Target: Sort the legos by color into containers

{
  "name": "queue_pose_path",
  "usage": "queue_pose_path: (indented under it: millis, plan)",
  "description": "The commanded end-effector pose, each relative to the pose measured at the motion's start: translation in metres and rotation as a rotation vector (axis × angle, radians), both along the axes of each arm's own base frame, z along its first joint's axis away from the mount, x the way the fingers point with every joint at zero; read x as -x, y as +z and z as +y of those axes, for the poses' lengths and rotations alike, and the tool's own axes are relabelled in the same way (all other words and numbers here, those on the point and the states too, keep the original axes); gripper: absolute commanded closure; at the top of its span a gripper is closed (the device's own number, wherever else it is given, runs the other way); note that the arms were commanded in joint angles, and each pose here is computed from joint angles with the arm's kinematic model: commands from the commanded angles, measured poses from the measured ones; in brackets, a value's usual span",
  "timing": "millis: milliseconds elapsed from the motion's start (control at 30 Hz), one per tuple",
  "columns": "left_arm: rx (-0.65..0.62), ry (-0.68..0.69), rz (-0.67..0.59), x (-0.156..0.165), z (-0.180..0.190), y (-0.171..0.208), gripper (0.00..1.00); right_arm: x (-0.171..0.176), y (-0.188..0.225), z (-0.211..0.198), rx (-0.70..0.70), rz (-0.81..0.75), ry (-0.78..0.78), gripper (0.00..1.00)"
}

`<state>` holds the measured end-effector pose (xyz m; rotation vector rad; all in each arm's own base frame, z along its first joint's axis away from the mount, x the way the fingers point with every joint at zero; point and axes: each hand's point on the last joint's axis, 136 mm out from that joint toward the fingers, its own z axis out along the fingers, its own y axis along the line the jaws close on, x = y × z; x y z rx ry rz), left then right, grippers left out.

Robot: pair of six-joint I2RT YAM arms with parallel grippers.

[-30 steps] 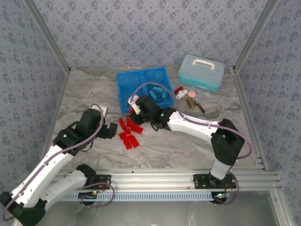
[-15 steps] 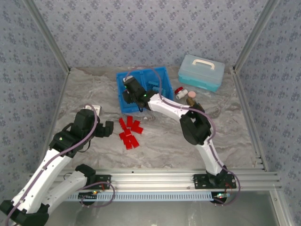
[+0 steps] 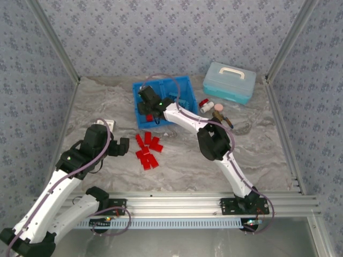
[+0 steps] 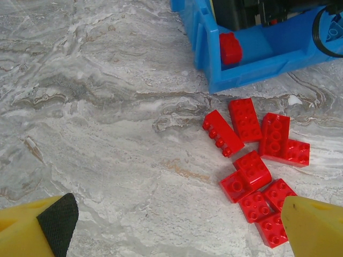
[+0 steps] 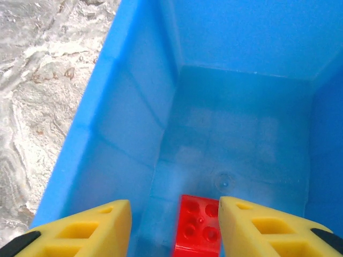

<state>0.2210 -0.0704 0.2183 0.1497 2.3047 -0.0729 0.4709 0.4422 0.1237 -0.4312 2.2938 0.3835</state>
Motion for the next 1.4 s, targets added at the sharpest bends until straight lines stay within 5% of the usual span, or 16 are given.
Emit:
queue_pose_path:
  millis: [0,300,600,833,1033,1367]
  plan:
    - [0.018,0.019,-0.006,0.0,0.002,0.002,0.01,0.005,0.044,-0.003,-0.03,-0.034,0.006,0.51]
    - [0.022,0.023,-0.014,0.001,0.003,0.003,0.01,0.08,0.111,-0.018,-0.001,-0.175,0.154,0.51]
    - [0.037,0.011,-0.015,-0.001,-0.001,0.004,0.01,0.201,0.038,-0.048,0.212,-0.072,0.507,0.43]
    - [0.031,0.014,0.004,-0.002,0.0,-0.001,0.01,0.211,-0.021,-0.068,0.344,0.106,0.558,0.4]
    - [0.035,0.018,0.005,-0.003,0.0,-0.001,0.01,0.201,-0.055,-0.067,0.363,0.178,0.554,0.22]
    - [0.03,0.025,0.005,-0.003,0.001,-0.001,0.01,0.19,-0.083,-0.067,0.338,0.256,0.561,0.3]
